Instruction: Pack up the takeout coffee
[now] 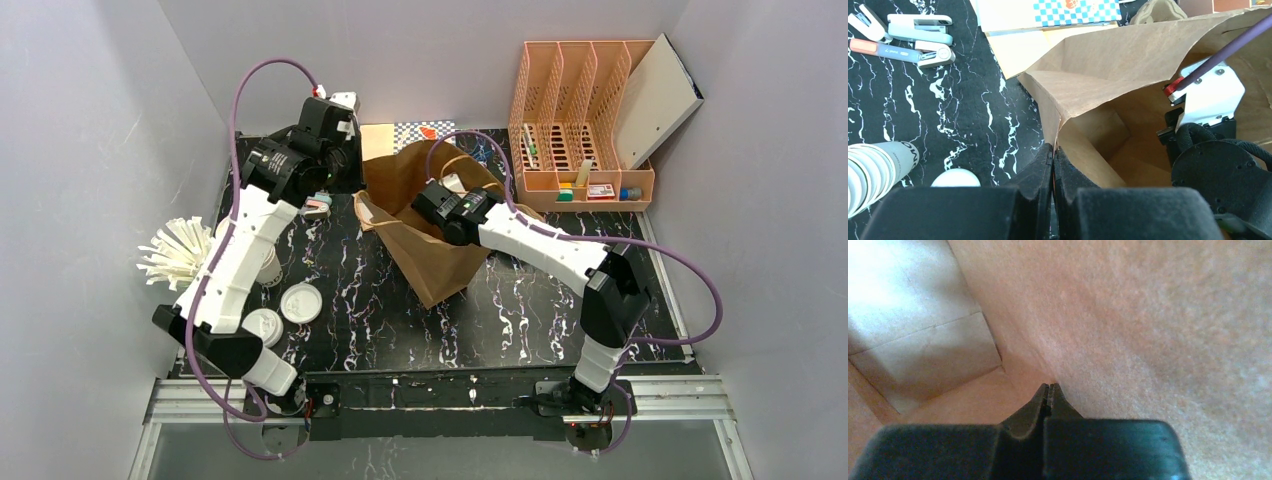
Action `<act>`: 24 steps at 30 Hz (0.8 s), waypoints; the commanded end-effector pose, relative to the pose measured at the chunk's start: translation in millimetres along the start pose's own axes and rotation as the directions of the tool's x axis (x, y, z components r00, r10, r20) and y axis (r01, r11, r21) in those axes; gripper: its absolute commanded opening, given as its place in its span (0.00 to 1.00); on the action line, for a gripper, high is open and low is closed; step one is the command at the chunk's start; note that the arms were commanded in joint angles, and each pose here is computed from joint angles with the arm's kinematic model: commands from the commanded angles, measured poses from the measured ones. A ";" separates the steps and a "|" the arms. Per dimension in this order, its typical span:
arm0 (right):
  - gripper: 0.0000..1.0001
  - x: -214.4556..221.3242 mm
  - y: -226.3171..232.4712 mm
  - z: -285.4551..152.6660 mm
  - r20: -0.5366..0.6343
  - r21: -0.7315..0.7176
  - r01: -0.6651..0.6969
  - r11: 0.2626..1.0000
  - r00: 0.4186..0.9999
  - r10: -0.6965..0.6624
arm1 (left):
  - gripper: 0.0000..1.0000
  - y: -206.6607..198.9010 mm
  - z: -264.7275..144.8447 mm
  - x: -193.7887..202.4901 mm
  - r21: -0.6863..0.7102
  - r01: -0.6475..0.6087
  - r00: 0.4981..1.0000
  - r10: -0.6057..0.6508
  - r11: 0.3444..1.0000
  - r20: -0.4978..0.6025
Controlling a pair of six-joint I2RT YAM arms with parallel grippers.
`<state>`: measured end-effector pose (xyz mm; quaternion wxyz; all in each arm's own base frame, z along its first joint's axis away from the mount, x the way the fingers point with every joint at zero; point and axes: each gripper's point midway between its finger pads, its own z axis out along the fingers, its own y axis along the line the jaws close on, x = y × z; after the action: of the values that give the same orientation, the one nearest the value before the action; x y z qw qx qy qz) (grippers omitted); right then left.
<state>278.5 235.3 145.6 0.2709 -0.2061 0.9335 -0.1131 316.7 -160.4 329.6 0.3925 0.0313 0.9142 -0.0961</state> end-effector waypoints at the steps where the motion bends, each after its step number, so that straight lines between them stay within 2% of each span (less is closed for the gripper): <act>1: 0.01 -11.8 -28.6 -13.2 0.065 0.108 -0.011 0.994 0.998 0.004 | 0.00 12.6 -17.0 -10.6 -0.050 -0.032 0.999 0.033 0.998 0.023; 3: 0.01 -14.0 -23.0 -15.2 0.065 0.069 0.003 0.998 0.998 -0.008 | 0.00 11.0 -16.6 -11.1 -0.043 -0.032 0.999 0.033 0.999 0.022; 7: 0.01 -16.0 21.7 -24.2 0.062 -0.201 0.049 0.978 0.997 -0.037 | 0.04 -14.8 -9.7 -7.1 0.097 0.001 1.000 -0.004 0.995 0.024; 9: 0.01 -18.6 45.8 -32.0 0.081 -0.339 0.060 0.939 0.996 -0.035 | 0.11 -29.3 -4.1 -3.4 0.178 0.024 0.999 -0.030 0.984 0.027; 10: 0.01 -19.1 52.9 -33.7 0.084 -0.376 0.061 0.925 0.996 -0.031 | 0.18 -32.6 -2.2 -2.4 0.197 0.037 0.998 -0.044 0.980 0.035; 12: 0.01 -19.2 60.0 -29.9 0.078 -0.395 0.062 0.917 0.996 -0.034 | 0.36 -33.2 2.0 0.7 0.205 0.051 0.997 -0.061 0.978 0.042; 15: 0.01 -14.6 60.1 -18.2 0.044 -0.361 0.065 0.930 0.998 -0.053 | 0.52 -21.8 -1.1 4.4 0.161 0.070 0.995 -0.081 0.984 0.062; 21: 0.01 -12.8 65.0 -15.6 0.032 -0.378 0.101 0.920 0.995 -0.097 | 0.63 5.4 -42.1 11.0 0.127 0.120 0.972 -0.143 0.985 0.187; 24: 0.01 -12.2 70.1 -21.6 0.051 -0.424 0.136 0.895 0.991 -0.127 | 0.67 19.7 -53.2 20.2 0.078 0.122 0.973 -0.134 0.990 0.189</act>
<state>253.9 292.3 132.0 0.2116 -0.2959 0.9306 0.0417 282.1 -158.0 323.5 0.4282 0.0065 0.8876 -0.1699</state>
